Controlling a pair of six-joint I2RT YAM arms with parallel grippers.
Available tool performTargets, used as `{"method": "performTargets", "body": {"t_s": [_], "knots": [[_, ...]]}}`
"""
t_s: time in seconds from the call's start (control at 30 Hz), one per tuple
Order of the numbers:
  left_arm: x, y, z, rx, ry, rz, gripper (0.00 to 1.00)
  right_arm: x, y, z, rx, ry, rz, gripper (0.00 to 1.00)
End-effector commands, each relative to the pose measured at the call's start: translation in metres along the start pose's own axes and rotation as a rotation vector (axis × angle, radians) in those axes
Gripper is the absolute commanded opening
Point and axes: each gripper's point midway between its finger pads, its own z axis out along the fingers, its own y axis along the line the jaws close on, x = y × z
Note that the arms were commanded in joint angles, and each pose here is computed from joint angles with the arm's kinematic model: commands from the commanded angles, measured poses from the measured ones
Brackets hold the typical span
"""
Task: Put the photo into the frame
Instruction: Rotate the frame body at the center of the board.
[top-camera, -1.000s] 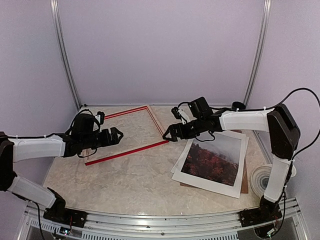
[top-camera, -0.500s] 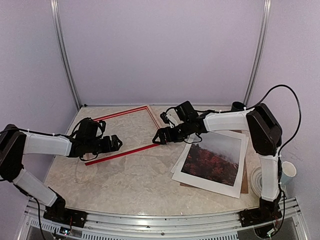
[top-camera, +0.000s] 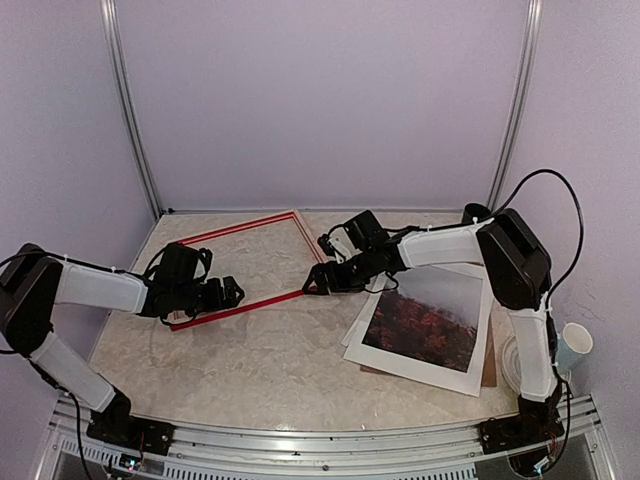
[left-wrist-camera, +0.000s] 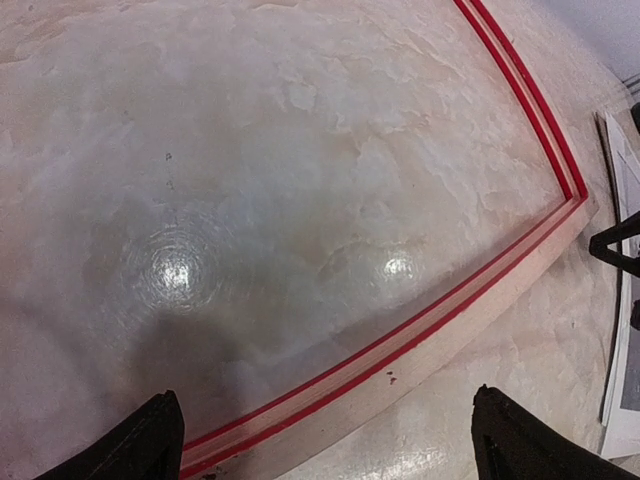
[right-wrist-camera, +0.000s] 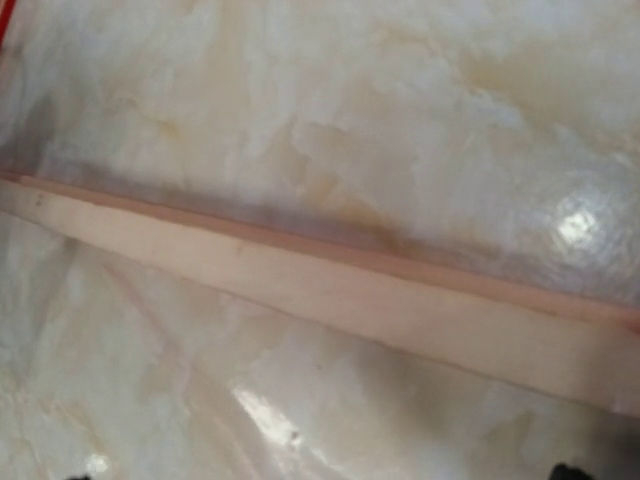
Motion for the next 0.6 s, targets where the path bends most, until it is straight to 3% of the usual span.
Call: {"method": "performTargets", "body": {"t_s": [0.0, 0.57], "knots": [[0.004, -0.004, 0.002, 0.025, 0.01, -0.005, 0.99, 0.006, 0.001, 0.014, -0.001, 0.024, 0.013, 0.99], [0.029, -0.016, 0.007, 0.077, 0.078, 0.006, 0.99, -0.01, -0.01, 0.027, 0.032, -0.004, 0.011, 0.99]]}}
